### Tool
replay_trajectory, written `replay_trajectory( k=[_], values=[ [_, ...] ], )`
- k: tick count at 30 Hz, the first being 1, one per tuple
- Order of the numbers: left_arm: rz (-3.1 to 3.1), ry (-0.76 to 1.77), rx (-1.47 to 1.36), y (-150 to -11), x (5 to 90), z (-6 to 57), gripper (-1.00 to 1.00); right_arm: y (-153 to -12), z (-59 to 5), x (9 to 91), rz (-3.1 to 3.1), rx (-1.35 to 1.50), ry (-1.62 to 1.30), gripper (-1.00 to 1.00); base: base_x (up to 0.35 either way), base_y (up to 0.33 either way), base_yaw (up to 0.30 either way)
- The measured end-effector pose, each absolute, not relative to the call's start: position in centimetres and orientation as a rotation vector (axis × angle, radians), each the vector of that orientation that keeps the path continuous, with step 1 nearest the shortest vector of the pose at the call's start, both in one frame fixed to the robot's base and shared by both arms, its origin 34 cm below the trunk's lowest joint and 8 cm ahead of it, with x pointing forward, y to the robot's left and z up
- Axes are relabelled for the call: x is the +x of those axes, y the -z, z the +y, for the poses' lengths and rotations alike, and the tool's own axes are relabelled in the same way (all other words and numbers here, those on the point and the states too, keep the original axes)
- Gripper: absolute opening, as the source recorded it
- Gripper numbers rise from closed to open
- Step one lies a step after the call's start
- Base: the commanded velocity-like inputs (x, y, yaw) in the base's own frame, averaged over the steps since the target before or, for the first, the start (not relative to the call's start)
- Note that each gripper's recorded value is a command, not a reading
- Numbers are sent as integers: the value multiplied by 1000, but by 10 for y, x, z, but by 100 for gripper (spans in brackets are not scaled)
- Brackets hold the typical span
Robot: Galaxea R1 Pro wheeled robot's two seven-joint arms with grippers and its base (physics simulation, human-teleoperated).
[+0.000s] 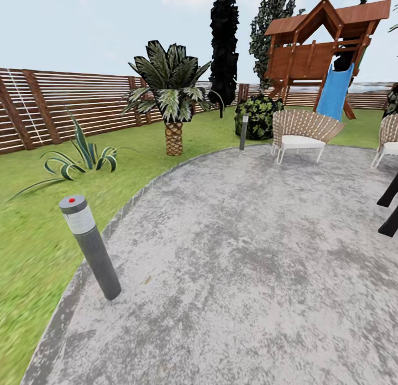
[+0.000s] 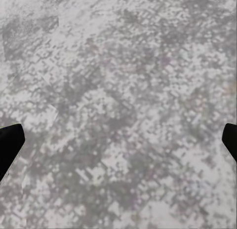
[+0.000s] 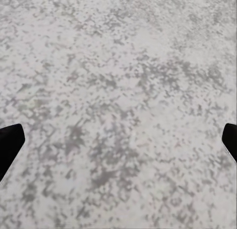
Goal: In the garden, pick up the pesticide atomizer on the floor and spray pesticide onto both trees until each tree trunk is fully covered.
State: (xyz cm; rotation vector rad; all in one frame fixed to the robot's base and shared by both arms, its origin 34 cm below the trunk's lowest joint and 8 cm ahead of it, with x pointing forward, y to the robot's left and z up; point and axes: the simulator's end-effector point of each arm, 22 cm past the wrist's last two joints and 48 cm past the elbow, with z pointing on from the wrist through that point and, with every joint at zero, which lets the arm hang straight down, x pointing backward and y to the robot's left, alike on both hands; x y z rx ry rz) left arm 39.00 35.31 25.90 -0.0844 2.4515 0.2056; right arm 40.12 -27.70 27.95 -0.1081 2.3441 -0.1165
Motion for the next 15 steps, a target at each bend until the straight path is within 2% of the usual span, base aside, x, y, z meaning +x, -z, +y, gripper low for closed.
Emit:
replay_trajectory(
  k=[15],
  values=[
    [2451,-207,-84,-259,390,354,100,-282,-278,405,2334,-105,120,100,338,1,0]
  ],
)
